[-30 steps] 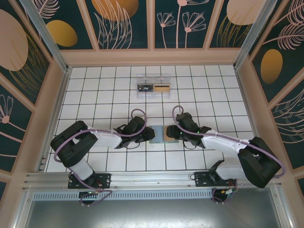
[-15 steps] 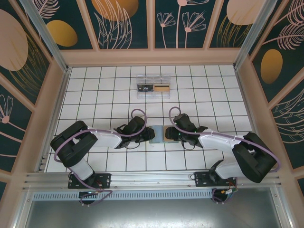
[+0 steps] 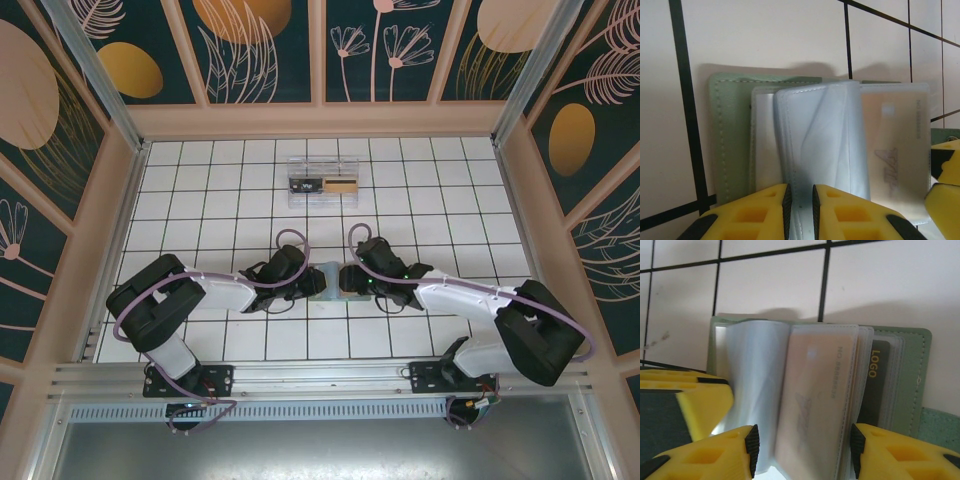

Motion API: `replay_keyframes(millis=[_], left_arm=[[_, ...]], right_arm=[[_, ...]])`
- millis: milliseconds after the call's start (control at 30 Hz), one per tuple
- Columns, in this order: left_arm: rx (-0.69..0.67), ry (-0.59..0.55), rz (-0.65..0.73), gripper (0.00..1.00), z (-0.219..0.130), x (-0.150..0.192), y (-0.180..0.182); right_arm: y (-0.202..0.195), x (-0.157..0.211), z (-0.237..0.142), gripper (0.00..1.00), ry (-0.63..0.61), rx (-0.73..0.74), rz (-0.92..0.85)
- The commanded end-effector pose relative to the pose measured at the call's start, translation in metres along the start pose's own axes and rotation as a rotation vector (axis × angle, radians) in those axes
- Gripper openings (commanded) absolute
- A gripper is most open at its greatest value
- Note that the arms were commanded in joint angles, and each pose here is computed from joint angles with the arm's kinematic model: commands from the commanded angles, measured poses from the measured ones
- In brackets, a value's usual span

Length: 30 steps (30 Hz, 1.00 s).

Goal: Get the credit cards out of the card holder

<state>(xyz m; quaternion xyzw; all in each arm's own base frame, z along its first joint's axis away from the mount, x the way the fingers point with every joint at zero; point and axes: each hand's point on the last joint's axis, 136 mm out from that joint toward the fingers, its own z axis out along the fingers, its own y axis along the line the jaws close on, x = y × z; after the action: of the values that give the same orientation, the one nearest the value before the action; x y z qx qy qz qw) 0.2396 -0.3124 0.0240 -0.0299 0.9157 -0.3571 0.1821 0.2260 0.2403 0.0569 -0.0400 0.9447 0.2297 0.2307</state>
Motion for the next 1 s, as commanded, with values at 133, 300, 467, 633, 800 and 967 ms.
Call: replay_keyframes(millis=[133, 300, 467, 633, 800, 967], left_arm=[[0.002, 0.027, -0.007, 0.22, 0.002, 0.009, 0.004], [-0.016, 0.013, 0.0, 0.22, -0.003, 0.006, 0.005], [-0.083, -0.053, 0.048, 0.22, -0.023, -0.008, 0.007], [-0.149, -0.086, 0.075, 0.23, -0.032, -0.014, 0.02], [-0.143, -0.024, 0.055, 0.23, -0.017, -0.001, 0.027], [-0.159, 0.003, 0.047, 0.23, -0.011, 0.005, 0.034]], right_arm=[[0.02, -0.012, -0.009, 0.54, -0.027, -0.024, -0.017], [0.003, -0.012, -0.006, 0.54, -0.034, 0.07, -0.016], [-0.005, -0.011, -0.005, 0.54, -0.04, 0.108, -0.009], [-0.003, -0.01, 0.001, 0.54, -0.03, 0.099, -0.016], [-0.005, -0.005, 0.008, 0.55, -0.009, 0.107, -0.014], [-0.008, -0.004, 0.01, 0.55, -0.005, 0.115, -0.013]])
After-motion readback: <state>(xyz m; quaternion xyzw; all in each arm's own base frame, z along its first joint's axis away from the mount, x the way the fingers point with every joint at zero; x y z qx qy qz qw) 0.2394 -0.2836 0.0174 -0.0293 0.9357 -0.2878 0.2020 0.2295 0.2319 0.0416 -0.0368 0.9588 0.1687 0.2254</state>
